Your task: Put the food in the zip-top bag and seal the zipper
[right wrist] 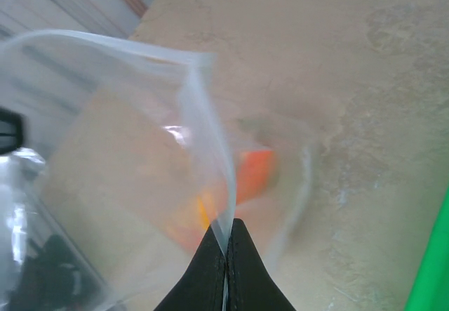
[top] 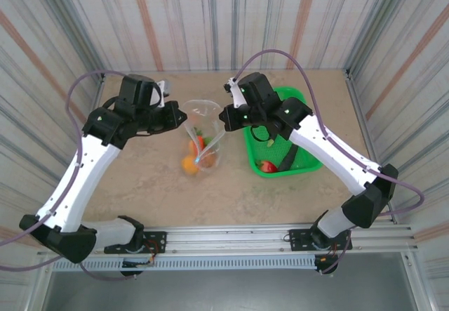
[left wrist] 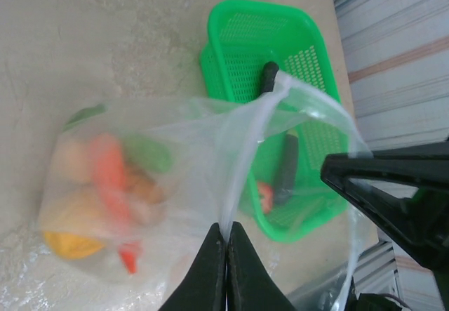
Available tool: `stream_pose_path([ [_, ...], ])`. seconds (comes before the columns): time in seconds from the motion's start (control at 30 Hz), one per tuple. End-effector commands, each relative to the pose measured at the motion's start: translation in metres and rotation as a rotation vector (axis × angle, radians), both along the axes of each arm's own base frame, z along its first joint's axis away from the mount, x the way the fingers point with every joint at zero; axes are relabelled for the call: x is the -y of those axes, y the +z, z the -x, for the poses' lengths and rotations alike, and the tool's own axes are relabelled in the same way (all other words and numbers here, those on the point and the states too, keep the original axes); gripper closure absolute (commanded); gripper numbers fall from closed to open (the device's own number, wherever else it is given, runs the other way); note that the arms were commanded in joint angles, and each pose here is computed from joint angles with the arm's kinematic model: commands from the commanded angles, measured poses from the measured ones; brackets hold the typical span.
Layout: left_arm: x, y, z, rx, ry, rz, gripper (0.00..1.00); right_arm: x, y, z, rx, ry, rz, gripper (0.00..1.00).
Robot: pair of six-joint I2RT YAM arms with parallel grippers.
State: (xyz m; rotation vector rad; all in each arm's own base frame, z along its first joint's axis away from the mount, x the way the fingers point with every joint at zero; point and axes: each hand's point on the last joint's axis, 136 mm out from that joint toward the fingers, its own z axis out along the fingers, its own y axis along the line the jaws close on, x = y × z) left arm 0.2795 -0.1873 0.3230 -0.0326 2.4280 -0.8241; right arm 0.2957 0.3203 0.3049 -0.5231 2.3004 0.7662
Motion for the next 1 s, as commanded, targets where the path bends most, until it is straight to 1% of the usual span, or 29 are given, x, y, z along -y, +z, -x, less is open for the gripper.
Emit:
stream_pose_path([
  [0.0, 0.011, -0.011, 0.001, -0.022, -0.060, 0.015, 0.85, -0.005, -0.006, -0.001, 0.004, 0.038, -0.001, 1.00],
  [0.03, 0.013, -0.012, 0.001, -0.026, -0.074, 0.015, 0.83, -0.006, -0.008, 0.001, 0.002, 0.061, 0.002, 1.00],
  [0.2, 0.019, -0.017, 0.001, -0.054, -0.104, 0.019, 0.82, -0.002, -0.013, 0.003, 0.023, 0.087, 0.017, 0.98],
  [0.3, 0.017, -0.017, 0.002, -0.048, -0.097, 0.012, 0.75, 0.000, -0.012, 0.002, 0.026, 0.080, 0.008, 0.98],
  [0.33, 0.015, -0.016, 0.002, -0.044, -0.090, 0.006, 0.75, 0.001, -0.011, 0.001, 0.027, 0.077, 0.008, 0.98],
  [0.43, 0.013, -0.010, 0.006, -0.037, -0.085, 0.014, 0.82, 0.004, -0.012, -0.002, 0.024, 0.058, 0.014, 0.98],
  [0.53, 0.017, -0.014, 0.014, -0.066, -0.104, 0.036, 0.82, 0.008, -0.012, -0.009, 0.006, 0.017, -0.002, 0.98],
  [0.6, 0.019, -0.021, 0.020, -0.101, -0.108, 0.064, 0.78, 0.008, -0.012, -0.010, -0.005, 0.009, -0.015, 0.99],
  [0.63, 0.022, -0.023, 0.022, -0.112, -0.114, 0.088, 0.78, 0.007, -0.012, -0.009, -0.010, 0.007, -0.019, 0.99],
  [0.73, 0.028, -0.025, 0.028, -0.122, -0.124, 0.144, 0.80, 0.007, -0.016, -0.010, -0.018, 0.004, -0.017, 0.99],
  [0.87, 0.036, -0.025, 0.028, -0.112, -0.138, 0.190, 0.79, 0.005, -0.017, -0.011, -0.027, -0.001, -0.023, 1.00],
  [0.9, 0.035, -0.027, 0.026, -0.107, -0.131, 0.185, 0.80, 0.004, -0.016, -0.011, -0.028, 0.000, -0.027, 1.00],
  [0.97, 0.034, -0.028, 0.023, -0.104, -0.118, 0.175, 0.88, 0.003, -0.016, -0.011, -0.030, 0.001, -0.032, 1.00],
])
